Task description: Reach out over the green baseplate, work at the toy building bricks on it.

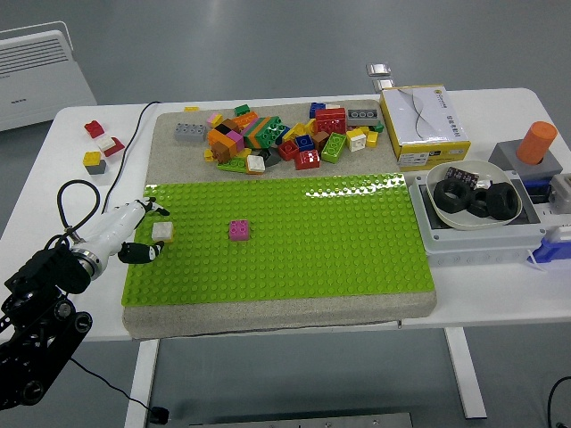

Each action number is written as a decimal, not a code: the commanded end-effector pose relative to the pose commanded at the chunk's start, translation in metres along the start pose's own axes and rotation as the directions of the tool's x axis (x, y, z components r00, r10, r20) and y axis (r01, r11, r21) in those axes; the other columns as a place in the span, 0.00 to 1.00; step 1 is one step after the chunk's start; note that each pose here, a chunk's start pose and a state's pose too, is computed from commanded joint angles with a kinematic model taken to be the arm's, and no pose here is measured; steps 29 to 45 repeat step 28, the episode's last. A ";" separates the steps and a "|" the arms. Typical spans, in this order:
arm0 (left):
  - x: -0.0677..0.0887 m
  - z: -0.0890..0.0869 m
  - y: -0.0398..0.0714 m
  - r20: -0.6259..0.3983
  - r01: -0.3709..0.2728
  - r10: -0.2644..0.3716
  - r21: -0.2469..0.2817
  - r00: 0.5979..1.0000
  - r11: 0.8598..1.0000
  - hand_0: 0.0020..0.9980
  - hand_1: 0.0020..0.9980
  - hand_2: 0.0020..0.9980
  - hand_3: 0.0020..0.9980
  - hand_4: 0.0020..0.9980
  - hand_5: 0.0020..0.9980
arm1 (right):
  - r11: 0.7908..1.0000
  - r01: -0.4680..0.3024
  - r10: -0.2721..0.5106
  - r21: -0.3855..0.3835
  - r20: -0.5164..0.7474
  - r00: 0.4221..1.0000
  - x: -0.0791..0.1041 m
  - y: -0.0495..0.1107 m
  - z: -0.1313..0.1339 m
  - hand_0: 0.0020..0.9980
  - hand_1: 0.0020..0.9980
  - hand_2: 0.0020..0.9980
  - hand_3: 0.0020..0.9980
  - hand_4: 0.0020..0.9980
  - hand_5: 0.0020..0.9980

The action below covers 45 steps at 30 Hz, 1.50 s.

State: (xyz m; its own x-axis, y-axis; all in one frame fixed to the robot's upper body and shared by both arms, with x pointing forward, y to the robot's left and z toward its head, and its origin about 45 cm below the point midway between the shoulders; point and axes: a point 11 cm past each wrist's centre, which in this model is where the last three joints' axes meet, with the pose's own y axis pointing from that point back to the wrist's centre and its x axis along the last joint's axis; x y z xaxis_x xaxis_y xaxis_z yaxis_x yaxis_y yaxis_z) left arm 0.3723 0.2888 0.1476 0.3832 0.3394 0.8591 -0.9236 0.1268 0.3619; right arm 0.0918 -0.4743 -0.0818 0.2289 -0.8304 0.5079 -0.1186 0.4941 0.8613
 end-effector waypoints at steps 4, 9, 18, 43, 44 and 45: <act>0.002 0.000 -0.001 0.000 -0.003 0.003 -0.001 1.000 1.000 1.00 0.98 1.00 0.73 0.64 0.10 | 1.000 -0.001 0.001 0.001 0.001 1.000 0.001 0.000 0.000 0.67 0.67 0.73 0.75 0.76 1.00; 0.004 0.000 -0.001 -0.001 -0.005 0.005 -0.003 1.000 1.000 1.00 0.98 0.99 0.69 0.65 0.11 | 1.000 -0.002 0.002 0.002 0.007 1.000 0.002 0.000 -0.001 0.67 0.67 0.73 0.75 0.76 1.00; 0.002 0.001 -0.001 -0.001 0.011 -0.011 -0.001 1.000 1.000 1.00 0.98 0.98 0.66 0.66 0.11 | 1.000 -0.002 0.002 0.001 0.017 1.000 0.002 0.000 0.000 0.67 0.67 0.73 0.75 0.76 1.00; 0.001 0.001 0.000 -0.002 0.018 -0.018 0.001 1.000 1.000 1.00 0.98 0.99 0.68 0.67 0.11 | 1.000 -0.001 0.001 0.002 0.019 1.000 0.003 0.000 0.000 0.67 0.67 0.73 0.75 0.76 0.99; 0.001 0.001 0.000 -0.002 0.018 -0.018 0.001 1.000 1.000 1.00 0.98 0.99 0.68 0.67 0.11 | 1.000 -0.001 0.001 0.002 0.019 1.000 0.003 0.000 0.000 0.67 0.67 0.73 0.75 0.76 0.99; 0.001 0.001 0.000 -0.002 0.018 -0.018 0.001 1.000 1.000 1.00 0.98 0.99 0.68 0.67 0.11 | 1.000 -0.001 0.001 0.002 0.019 1.000 0.003 0.000 0.000 0.67 0.67 0.73 0.75 0.76 0.99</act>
